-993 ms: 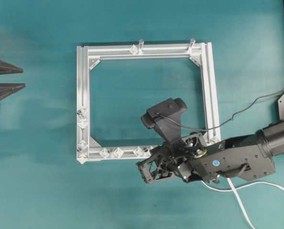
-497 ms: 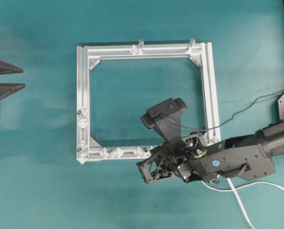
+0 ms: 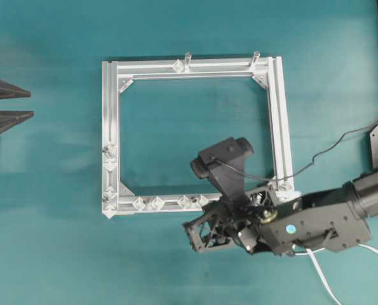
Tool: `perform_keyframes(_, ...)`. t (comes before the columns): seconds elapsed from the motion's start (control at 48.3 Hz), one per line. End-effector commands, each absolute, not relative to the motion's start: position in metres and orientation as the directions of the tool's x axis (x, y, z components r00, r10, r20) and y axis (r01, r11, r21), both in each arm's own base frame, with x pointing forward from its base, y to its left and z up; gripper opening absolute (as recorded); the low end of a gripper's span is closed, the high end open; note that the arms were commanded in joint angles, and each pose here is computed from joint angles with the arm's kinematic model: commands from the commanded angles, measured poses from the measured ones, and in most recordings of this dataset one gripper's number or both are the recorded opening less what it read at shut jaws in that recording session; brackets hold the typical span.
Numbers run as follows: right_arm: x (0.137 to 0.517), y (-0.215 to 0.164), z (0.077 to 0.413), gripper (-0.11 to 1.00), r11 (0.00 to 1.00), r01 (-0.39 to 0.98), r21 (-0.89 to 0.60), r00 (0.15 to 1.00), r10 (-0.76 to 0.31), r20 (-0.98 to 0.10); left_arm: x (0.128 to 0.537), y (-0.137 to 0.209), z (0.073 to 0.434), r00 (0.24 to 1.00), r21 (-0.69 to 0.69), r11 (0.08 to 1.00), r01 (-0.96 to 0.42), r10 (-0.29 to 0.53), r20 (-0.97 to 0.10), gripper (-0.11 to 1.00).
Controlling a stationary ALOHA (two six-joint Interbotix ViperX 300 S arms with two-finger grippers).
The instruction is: Move the cable alternately left and right between 8 closely spaced pins so it hooks onto each one.
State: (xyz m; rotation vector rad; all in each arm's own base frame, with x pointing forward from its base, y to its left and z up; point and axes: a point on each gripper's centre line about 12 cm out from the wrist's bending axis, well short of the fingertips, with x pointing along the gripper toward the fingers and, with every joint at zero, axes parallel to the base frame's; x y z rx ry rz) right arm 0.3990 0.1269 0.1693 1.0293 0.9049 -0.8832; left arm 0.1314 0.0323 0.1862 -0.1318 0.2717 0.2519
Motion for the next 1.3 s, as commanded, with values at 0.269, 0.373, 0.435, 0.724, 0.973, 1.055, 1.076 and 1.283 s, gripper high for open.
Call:
perform_keyframes(0.269,0.403,0.161,0.182,0.13,0.257,0.900,0.352,0.395,-0.139,-0.908,0.133,0.033,0.190,0.934,-0.101,0.958,-0.267,0.232,-0.271,0.53)
perform_keyframes(0.373,0.405,0.163,0.184,0.13,0.256,0.904,0.344,0.388,-0.148,-0.910,0.133,0.033,0.190,0.934,-0.101,0.958,-0.267,0.232,-0.271,0.52)
perform_keyframes(0.435,0.406,0.164,0.186,0.13,0.257,0.906,0.337,0.383,-0.157,-0.910,0.133,0.033,0.191,0.935,-0.099,0.959,-0.267,0.232,-0.269,0.52)
perform_keyframes(0.724,0.420,0.163,0.194,0.13,0.282,0.889,0.361,0.419,-0.182,-0.890,0.133,0.033,0.191,0.934,-0.099,0.958,-0.268,0.234,-0.269,0.53)
perform_keyframes(0.973,0.442,0.160,0.193,0.13,0.335,0.861,0.382,0.453,-0.167,-0.876,0.133,0.033,0.190,0.934,-0.101,0.958,-0.269,0.234,-0.271,0.52)
perform_keyframes(1.055,0.450,0.160,0.194,0.13,0.359,0.848,0.390,0.468,-0.159,-0.870,0.133,0.033,0.191,0.935,-0.099,0.959,-0.267,0.232,-0.269,0.52)
perform_keyframes(1.076,0.452,0.159,0.194,0.13,0.363,0.846,0.390,0.469,-0.158,-0.869,0.133,0.033,0.190,0.934,-0.101,0.958,-0.267,0.232,-0.271,0.52)
perform_keyframes(1.283,0.464,0.158,0.192,0.13,0.371,0.839,0.399,0.479,-0.156,-0.864,0.132,0.033,0.190,0.935,-0.101,0.958,-0.267,0.232,-0.269,0.52)
